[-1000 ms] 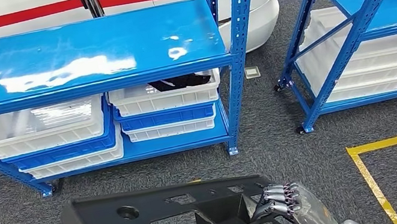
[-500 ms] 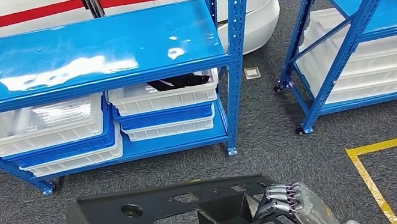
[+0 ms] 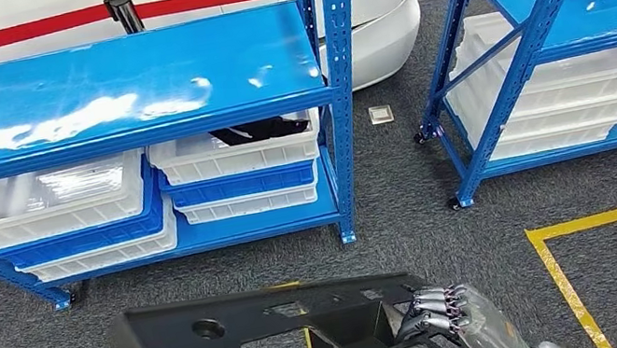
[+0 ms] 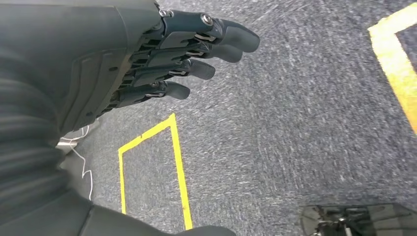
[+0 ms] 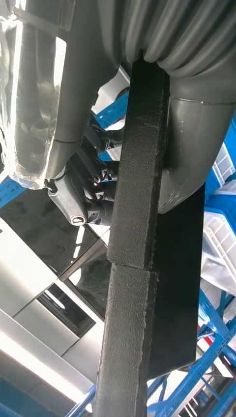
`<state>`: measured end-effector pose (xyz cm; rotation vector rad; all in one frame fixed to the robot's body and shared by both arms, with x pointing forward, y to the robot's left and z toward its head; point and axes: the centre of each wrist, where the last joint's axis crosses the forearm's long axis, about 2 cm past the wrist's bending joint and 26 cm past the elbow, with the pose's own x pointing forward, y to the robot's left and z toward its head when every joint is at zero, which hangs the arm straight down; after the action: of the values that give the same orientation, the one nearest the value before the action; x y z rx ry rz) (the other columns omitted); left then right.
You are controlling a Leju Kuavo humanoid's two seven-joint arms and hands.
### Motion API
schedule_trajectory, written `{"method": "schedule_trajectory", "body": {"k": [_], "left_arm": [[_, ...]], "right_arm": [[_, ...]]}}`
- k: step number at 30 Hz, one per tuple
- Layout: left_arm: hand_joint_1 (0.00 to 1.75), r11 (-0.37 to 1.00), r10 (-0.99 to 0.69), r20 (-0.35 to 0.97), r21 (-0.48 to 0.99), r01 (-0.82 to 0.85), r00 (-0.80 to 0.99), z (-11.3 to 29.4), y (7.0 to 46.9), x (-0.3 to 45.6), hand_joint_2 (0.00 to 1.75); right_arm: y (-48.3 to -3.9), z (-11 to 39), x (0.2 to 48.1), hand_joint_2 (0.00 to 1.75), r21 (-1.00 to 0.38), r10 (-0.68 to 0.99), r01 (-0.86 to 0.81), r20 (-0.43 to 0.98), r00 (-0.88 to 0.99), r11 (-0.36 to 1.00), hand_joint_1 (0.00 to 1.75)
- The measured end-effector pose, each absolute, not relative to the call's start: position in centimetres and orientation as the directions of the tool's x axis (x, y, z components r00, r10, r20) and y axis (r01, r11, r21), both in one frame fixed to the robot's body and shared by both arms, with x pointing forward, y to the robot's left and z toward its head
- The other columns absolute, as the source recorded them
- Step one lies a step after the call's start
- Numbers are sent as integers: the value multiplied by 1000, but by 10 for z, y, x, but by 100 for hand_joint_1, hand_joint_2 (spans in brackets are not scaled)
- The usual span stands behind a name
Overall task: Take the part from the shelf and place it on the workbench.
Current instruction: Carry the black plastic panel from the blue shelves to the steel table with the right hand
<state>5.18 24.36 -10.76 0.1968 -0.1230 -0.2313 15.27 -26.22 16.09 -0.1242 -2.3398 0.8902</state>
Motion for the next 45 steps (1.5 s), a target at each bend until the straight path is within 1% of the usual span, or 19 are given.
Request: {"method": "schedule_trajectory", "body": {"k": [33,45], "left_arm": [[0,956,-245,123,198,218,962,-106,237,58,175],[0,949,-270,126,203,241,955,-106,241,59,175]], "right_arm": [[-258,162,153,175,-643,325,-94,501,-802,760,175],[-257,165,151,175,-643,343,-71,494,-799,762,175]]}}
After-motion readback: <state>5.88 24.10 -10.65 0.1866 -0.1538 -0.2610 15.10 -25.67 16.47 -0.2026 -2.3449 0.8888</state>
